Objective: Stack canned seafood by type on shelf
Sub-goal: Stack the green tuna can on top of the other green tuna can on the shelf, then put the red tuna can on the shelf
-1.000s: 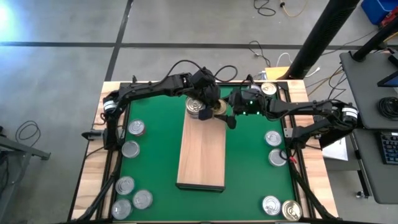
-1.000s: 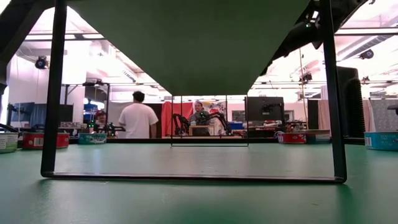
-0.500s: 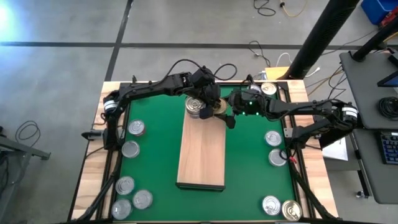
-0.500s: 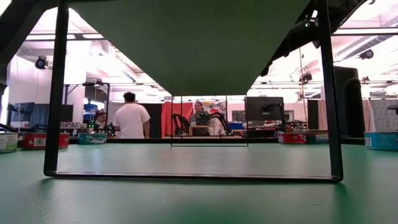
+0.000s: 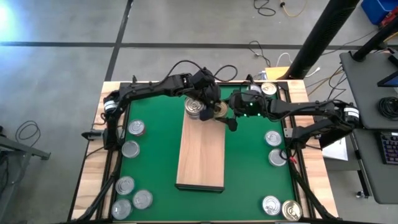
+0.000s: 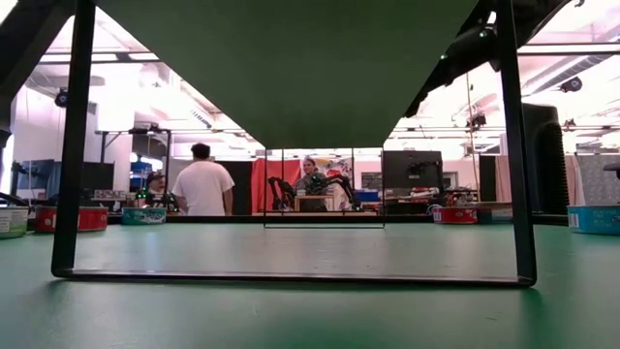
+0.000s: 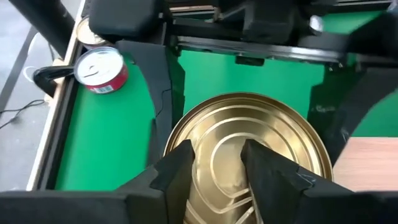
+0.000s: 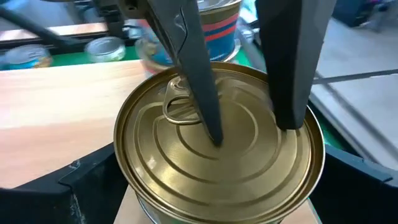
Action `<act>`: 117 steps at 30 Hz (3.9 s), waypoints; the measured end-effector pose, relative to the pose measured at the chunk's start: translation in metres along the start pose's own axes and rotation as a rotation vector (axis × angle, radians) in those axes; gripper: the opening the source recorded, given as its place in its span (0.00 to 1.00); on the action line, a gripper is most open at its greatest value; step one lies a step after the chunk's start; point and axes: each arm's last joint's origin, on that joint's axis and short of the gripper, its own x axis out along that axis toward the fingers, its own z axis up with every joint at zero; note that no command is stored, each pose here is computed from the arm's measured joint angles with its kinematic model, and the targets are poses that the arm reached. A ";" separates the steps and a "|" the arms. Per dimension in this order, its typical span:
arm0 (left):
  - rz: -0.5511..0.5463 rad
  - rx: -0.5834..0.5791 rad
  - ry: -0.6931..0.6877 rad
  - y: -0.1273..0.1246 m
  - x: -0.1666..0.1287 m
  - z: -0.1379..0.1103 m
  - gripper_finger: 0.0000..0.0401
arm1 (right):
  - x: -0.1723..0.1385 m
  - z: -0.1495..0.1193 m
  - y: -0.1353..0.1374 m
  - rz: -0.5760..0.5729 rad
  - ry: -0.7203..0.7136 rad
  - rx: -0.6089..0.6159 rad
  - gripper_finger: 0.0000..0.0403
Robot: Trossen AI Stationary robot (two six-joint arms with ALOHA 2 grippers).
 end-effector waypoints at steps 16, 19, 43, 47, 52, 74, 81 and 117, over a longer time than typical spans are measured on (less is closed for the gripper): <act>-0.004 0.004 0.011 0.000 0.002 -0.001 0.36 | -0.021 0.005 0.001 0.005 -0.003 0.021 0.99; -0.003 0.017 0.017 0.000 0.001 -0.002 0.36 | -0.010 0.002 0.000 0.005 -0.002 0.018 0.99; -0.140 0.080 -0.055 -0.010 0.006 0.001 0.12 | 0.010 0.002 -0.002 0.007 -0.060 -0.017 0.99; -0.064 0.076 -0.006 -0.012 0.009 -0.004 0.02 | 0.010 0.001 -0.002 0.006 -0.051 -0.033 0.99; -0.039 0.087 0.005 -0.011 0.010 -0.006 0.01 | 0.006 0.002 -0.001 0.016 -0.050 -0.088 0.99; 0.039 0.119 0.049 -0.010 0.007 -0.008 0.00 | -0.003 -0.018 0.000 0.021 0.075 -0.156 0.99; 0.034 0.100 0.010 -0.012 0.008 -0.003 0.00 | -0.029 -0.007 0.003 0.000 0.027 -0.166 0.99; -0.177 0.261 -0.185 -0.134 -0.109 -0.022 0.00 | -0.051 -0.020 0.006 0.001 0.090 -0.047 0.99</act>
